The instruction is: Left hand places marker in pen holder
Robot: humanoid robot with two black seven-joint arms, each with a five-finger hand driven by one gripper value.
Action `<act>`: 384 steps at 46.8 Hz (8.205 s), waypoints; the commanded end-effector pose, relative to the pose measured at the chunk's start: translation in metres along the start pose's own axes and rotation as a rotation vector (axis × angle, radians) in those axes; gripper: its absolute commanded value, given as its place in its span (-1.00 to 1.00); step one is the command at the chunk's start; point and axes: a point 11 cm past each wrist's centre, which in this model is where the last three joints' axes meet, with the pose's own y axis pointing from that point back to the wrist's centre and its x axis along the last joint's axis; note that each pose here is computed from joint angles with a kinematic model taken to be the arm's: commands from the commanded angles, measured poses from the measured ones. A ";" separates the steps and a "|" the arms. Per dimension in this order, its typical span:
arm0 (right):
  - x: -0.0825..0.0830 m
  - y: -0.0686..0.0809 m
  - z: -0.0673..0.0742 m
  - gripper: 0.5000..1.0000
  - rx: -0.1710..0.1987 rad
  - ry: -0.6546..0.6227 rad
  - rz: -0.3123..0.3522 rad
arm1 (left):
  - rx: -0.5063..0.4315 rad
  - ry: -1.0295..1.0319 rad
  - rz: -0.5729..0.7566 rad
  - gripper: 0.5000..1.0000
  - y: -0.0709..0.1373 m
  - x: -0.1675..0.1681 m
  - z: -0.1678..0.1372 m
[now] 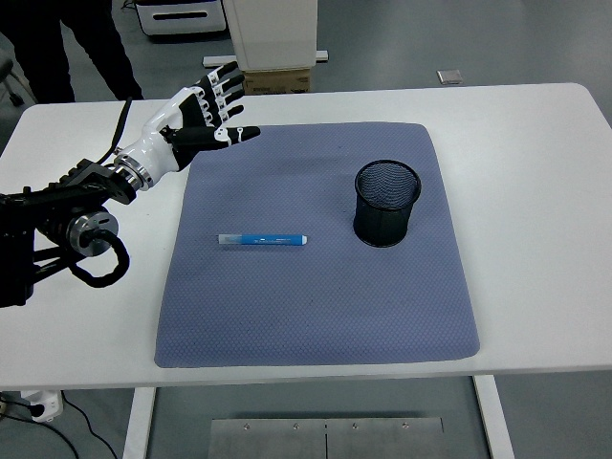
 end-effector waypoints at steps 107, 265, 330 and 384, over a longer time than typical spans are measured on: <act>0.000 0.000 0.000 1.00 -0.001 0.000 -0.001 | 0.621 -0.726 -0.351 1.00 0.008 -0.013 0.011; 0.000 0.000 0.000 1.00 -0.001 0.000 -0.001 | 0.960 -1.101 -0.212 1.00 -0.001 -0.051 -0.006; 0.000 0.000 0.000 1.00 -0.001 0.000 0.001 | 0.914 -1.073 -0.183 1.00 -0.009 -0.054 -0.013; 0.000 0.000 0.000 1.00 0.000 0.000 0.001 | 0.933 -1.060 -0.213 0.04 -0.002 -0.060 -0.022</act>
